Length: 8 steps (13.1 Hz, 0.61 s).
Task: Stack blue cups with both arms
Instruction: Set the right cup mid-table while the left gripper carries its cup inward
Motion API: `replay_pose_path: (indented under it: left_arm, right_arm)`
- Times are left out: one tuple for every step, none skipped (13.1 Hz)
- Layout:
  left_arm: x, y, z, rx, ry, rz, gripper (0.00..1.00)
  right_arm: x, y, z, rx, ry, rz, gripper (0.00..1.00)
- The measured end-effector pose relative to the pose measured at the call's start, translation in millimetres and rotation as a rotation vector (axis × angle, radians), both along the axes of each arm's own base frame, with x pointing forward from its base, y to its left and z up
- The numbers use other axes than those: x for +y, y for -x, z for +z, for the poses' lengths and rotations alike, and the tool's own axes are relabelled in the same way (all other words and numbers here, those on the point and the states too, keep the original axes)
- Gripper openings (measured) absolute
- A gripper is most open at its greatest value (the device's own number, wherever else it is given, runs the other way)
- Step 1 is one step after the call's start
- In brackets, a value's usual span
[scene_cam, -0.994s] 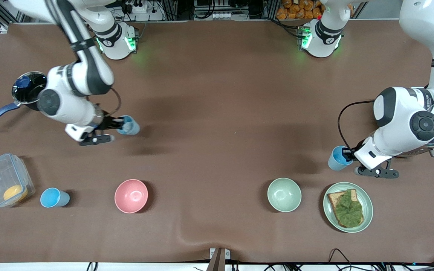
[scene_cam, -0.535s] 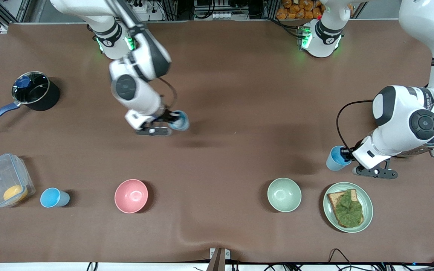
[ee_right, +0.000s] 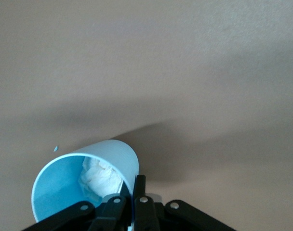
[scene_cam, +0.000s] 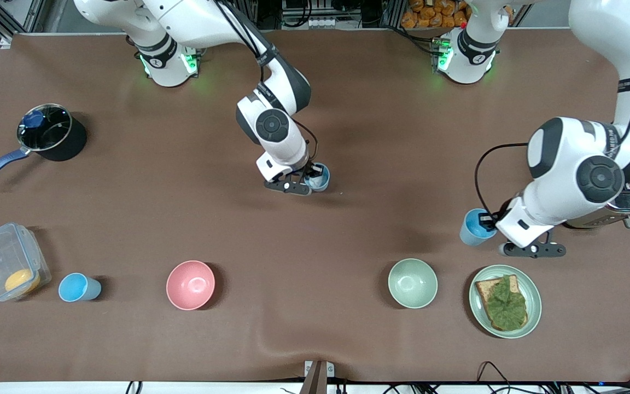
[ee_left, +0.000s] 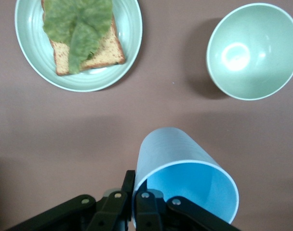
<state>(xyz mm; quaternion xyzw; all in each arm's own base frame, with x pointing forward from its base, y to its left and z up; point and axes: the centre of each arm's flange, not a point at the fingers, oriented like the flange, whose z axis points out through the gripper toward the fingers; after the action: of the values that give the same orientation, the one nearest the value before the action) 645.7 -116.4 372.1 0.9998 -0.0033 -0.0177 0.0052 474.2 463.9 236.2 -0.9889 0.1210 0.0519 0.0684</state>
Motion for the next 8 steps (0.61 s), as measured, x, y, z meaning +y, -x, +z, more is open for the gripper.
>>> replay_pose_path:
  left_arm:
    - [-5.7, 1.2, -0.4, 0.002, -0.001, 0.018, 0.04]
    - [-9.6, 2.0, -0.6, 0.003, -0.001, 0.038, 0.04]
    - [-13.6, 2.9, -0.5, 0.005, 0.004, 0.052, 0.04]
    - [-18.2, 3.9, -0.2, 0.007, 0.009, 0.064, 0.04]
    - [-23.6, 5.2, 0.2, 0.009, 0.013, 0.075, 0.04]
    - [-30.8, 6.8, 0.6, 0.01, 0.016, 0.089, 0.04]
    - [-40.5, 9.5, 0.8, 0.014, 0.018, 0.102, 0.04]
    - [-52.5, 13.9, 0.9, 0.026, 0.018, 0.117, 0.04]
  right_arm:
    - [-2.1, -3.4, 0.9, -0.004, 0.001, -0.007, 0.07]
    - [-3.6, -7.4, 3.6, -0.009, -0.002, -0.014, 0.12]
    - [-4.4, -12.2, 8.2, -0.016, -0.006, -0.02, 0.22]
    - [-5.4, -17.3, 15.4, -0.015, -0.007, -0.025, 0.34]
    - [-7.7, -22.6, 25.5, -0.003, -0.001, -0.029, 0.43]
    - [-12.7, -29.7, 40.3, 0.015, 0.01, -0.034, 0.55]
    - [-20.3, -38.4, 59.6, 0.031, 0.023, -0.042, 0.66]
    - [-31.5, -48.3, 82.4, 0.042, 0.037, -0.049, 0.75]
